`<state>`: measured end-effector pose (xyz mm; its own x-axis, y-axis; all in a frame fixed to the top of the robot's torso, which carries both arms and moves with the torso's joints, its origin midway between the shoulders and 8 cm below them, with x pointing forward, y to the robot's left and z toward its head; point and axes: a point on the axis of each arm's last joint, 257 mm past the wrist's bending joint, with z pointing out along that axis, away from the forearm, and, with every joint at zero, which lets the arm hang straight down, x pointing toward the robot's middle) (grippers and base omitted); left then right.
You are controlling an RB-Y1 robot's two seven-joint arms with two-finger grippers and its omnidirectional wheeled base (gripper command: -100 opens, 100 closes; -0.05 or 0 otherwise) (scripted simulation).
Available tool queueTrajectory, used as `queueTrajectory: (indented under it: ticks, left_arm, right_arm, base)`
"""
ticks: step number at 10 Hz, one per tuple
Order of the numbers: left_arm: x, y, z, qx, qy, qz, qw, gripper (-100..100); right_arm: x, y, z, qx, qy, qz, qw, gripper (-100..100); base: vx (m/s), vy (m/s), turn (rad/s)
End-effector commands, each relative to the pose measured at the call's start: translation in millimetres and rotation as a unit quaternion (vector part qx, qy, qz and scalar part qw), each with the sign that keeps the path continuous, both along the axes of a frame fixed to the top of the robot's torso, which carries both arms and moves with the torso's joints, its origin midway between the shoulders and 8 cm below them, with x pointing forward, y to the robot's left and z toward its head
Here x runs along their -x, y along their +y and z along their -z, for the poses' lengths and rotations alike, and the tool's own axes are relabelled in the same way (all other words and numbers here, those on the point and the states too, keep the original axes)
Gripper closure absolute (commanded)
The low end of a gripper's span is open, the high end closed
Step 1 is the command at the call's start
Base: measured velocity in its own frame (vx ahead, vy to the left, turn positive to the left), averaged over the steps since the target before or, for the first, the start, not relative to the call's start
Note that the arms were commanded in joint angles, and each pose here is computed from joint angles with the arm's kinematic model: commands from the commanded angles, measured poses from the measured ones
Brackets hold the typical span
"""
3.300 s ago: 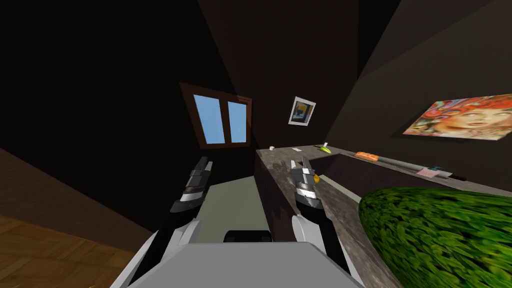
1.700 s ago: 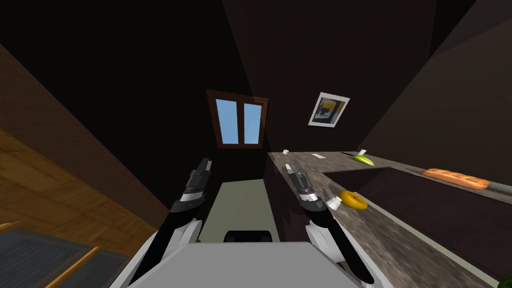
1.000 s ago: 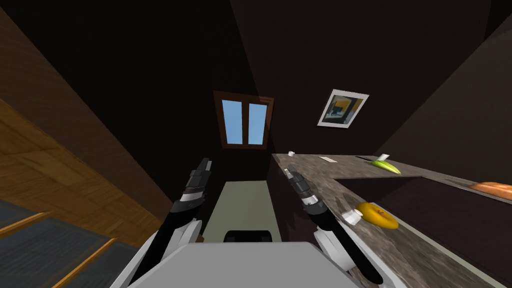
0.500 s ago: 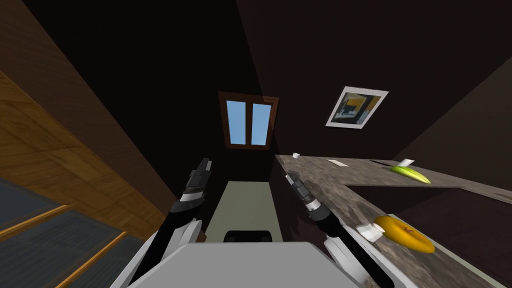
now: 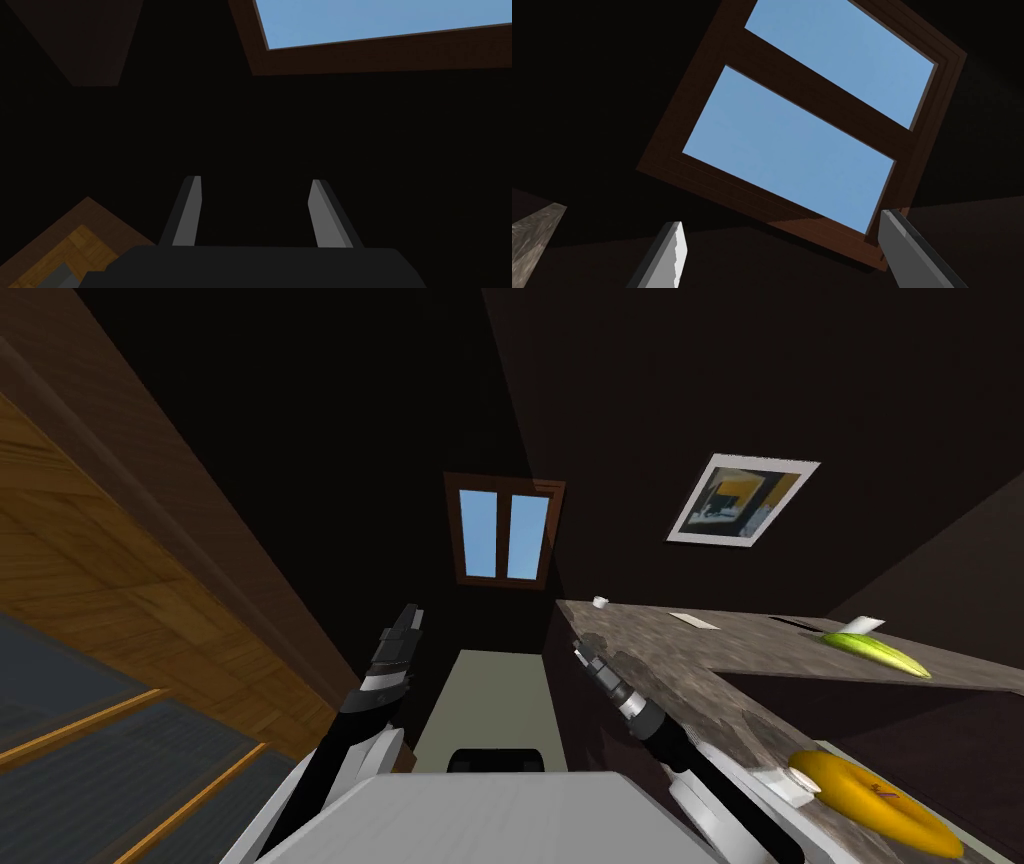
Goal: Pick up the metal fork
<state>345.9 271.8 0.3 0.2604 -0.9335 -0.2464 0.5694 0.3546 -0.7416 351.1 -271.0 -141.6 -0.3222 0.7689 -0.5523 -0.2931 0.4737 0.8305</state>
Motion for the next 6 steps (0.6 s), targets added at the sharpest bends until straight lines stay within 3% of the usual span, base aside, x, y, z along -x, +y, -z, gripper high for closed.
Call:
queueTrajectory:
  ticks: [1,2,3,5,6]
  left_arm:
    - [0,0.0,0,0.000,0.000,0.000,1.0000,0]
    - [0,0.0,0,0.000,0.000,0.000,1.0000,0]
    - [0,0.0,0,0.000,0.000,0.000,1.0000,0]
    - [0,0.0,0,0.000,0.000,0.000,1.0000,0]
    - [0,0.0,0,0.000,0.000,0.000,1.0000,0]
  right_arm:
    - [5,-14,24,0.023,0.032,0.003,0.9992,-100]
    - [5,-13,25,0.036,0.035,-0.006,0.9987,-100]
    - [11,-27,47,0.051,0.064,0.001,0.9966,-100]
    - [12,-27,48,0.068,0.068,-0.011,0.9953,-100]
    - [20,-43,69,0.088,0.098,-0.006,0.9913,-100]
  base:
    - [0.031,0.003,0.127]
    - [0.029,-0.002,0.064]
    - [0.037,-0.003,0.126]
    - [0.022,-0.004,0.024]
    - [0.022,0.001,0.122]
